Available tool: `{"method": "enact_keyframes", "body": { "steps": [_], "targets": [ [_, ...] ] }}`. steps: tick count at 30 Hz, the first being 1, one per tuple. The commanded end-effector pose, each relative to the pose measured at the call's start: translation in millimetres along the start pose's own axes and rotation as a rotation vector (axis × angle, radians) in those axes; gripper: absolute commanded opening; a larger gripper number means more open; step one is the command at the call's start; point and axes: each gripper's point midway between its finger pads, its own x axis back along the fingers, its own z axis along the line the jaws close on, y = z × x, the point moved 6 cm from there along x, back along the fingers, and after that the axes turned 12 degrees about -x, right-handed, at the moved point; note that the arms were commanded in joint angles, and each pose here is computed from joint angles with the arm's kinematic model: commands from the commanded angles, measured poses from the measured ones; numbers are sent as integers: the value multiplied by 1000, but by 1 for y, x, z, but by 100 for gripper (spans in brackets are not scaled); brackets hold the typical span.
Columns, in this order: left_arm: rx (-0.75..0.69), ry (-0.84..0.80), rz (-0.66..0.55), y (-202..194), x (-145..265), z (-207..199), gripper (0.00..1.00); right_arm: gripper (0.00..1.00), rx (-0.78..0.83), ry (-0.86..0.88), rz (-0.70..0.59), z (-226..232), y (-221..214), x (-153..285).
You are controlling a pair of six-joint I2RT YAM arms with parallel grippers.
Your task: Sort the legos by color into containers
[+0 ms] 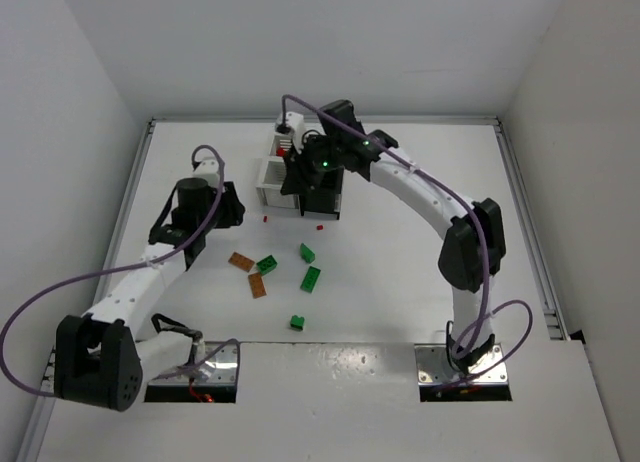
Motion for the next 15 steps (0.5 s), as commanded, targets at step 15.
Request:
{"method": "enact_keyframes", "body": {
  "steps": [15],
  "targets": [
    [236, 340, -121, 68, 42, 108, 55, 46, -225, -530, 2, 37, -109, -118]
  ]
}}
